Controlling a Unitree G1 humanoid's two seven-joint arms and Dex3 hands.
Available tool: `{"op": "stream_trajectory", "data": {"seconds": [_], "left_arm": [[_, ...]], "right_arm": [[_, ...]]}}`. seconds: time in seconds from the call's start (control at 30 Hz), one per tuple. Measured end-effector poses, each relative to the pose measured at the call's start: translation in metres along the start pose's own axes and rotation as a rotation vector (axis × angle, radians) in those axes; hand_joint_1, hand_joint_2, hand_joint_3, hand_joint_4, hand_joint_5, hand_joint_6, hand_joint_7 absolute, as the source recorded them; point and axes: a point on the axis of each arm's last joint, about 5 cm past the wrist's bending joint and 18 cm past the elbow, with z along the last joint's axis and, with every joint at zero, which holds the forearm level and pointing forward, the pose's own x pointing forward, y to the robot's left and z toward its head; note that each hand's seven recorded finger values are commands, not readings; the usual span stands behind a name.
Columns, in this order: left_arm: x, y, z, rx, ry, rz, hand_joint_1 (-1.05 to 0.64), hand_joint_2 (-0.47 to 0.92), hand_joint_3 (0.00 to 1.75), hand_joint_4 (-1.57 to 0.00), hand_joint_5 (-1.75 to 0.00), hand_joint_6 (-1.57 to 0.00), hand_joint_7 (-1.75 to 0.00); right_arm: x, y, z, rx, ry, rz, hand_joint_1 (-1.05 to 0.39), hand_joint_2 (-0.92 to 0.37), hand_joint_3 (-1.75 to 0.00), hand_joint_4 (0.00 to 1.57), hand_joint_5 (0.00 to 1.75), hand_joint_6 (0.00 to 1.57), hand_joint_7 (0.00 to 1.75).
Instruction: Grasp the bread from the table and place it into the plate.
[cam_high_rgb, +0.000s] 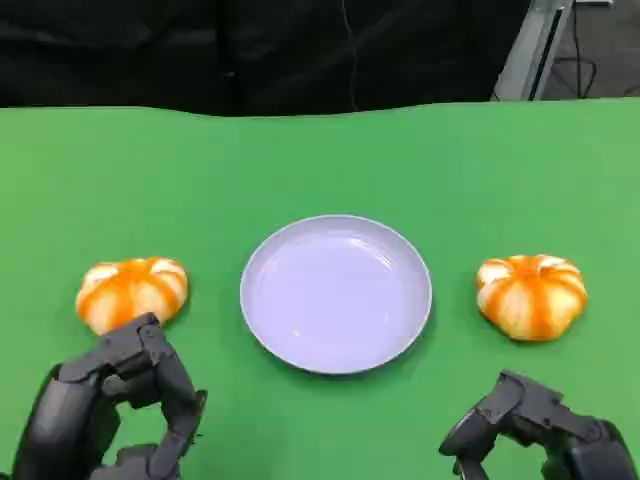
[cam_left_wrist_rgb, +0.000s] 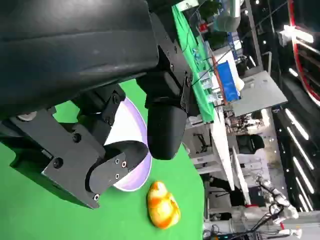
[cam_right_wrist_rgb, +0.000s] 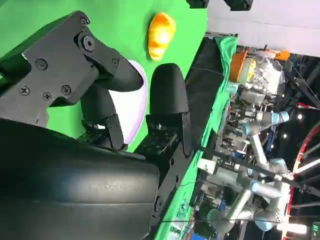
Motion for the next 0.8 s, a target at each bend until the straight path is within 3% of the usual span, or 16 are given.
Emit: {"op": "stream_trajectory", "data": {"seconds": [0.37, 0.57, 0.73, 0.8], "left_arm": [[-0.0001, 0.0004, 0.0000, 0.001, 0.000, 0.002, -0.07, 0.50, 1.04, -0.86, -1.75, -0.68, -1.75], [-0.0001, 0.0004, 0.0000, 0.000, 0.000, 0.002, -0.04, 0.48, 1.13, -0.83, -1.75, -0.68, -1.71], [0.0001, 0.0006, -0.0005, -0.008, 0.020, 0.008, -0.03, 0.61, 0.97, -0.70, -1.74, -0.67, -1.47], [0.0003, 0.0014, -0.0008, -0.014, 0.046, 0.026, 0.00, 0.65, 0.93, -0.64, -1.63, -0.63, -1.29]], "right_arm": [[0.0000, 0.0004, 0.0001, 0.002, 0.000, 0.000, -0.10, -0.37, -1.27, 0.69, 1.60, 0.76, 1.34], [-0.0001, 0.0005, 0.0001, 0.001, 0.000, 0.001, -0.10, -0.36, -1.27, 0.69, 1.60, 0.76, 1.34], [0.0000, 0.0007, 0.0001, 0.001, 0.000, 0.001, -0.10, -0.36, -1.27, 0.69, 1.60, 0.76, 1.34], [0.0000, 0.0009, 0.0001, 0.001, 0.000, 0.001, -0.11, -0.37, -1.27, 0.70, 1.60, 0.76, 1.34]]}}
